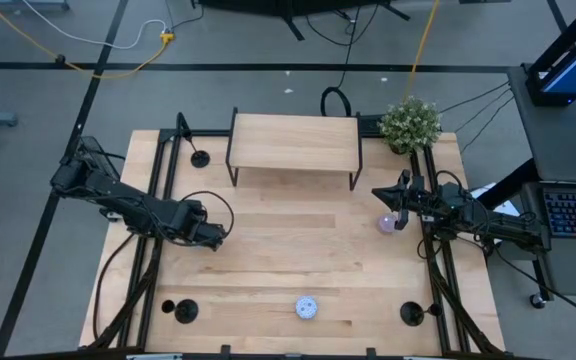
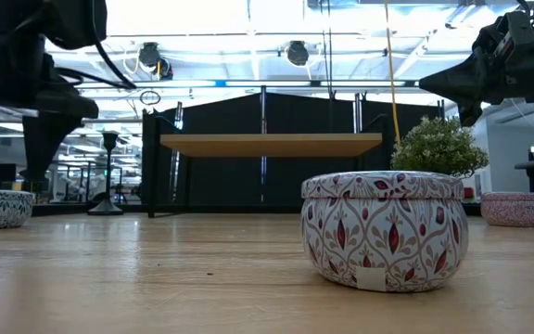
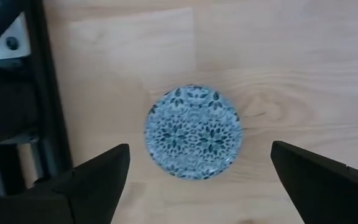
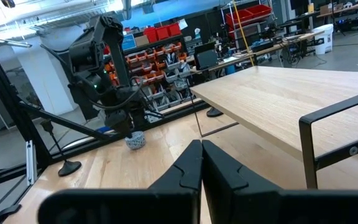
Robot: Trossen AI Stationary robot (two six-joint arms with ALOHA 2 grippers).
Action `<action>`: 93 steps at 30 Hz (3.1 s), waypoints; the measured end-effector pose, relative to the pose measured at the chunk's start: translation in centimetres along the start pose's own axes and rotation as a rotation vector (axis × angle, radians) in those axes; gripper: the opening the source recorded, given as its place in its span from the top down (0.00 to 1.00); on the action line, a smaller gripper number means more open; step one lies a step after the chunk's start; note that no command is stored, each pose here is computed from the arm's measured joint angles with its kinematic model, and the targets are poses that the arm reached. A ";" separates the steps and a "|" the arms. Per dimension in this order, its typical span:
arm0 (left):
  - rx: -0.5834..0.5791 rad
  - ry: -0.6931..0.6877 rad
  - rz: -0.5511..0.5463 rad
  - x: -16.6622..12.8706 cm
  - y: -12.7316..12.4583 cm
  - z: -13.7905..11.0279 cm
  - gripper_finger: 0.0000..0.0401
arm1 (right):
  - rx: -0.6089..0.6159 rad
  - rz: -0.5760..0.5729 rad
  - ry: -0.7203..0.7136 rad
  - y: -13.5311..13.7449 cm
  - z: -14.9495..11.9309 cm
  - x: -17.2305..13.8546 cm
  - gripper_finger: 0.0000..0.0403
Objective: Pick & Place candle stick holders
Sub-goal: Put the left blue scented candle on the shelf
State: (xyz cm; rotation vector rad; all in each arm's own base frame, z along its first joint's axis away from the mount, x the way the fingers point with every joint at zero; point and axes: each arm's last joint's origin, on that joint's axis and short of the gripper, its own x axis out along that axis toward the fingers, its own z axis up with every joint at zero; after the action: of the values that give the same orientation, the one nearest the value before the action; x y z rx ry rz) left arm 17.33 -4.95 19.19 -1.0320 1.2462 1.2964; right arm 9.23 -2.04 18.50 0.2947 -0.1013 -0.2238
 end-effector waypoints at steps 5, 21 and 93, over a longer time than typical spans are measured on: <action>-0.004 -0.001 0.012 0.8 0.3 0.0 0.01 | 0.000 0.000 0.000 0.0 0.0 0.0 1.00; -0.008 0.028 -0.072 5.5 0.9 -0.2 0.01 | 0.000 0.000 0.000 0.0 0.0 0.0 1.00; 0.125 -0.091 -0.457 -3.2 -4.7 0.9 0.25 | 0.060 0.000 0.000 0.0 0.0 0.0 1.00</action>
State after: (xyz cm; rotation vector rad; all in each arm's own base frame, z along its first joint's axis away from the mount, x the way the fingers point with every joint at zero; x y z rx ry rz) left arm 22.46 -4.62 21.84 -1.0772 0.9388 0.8911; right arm 9.23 -2.04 18.50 0.3543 -0.1077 -0.2209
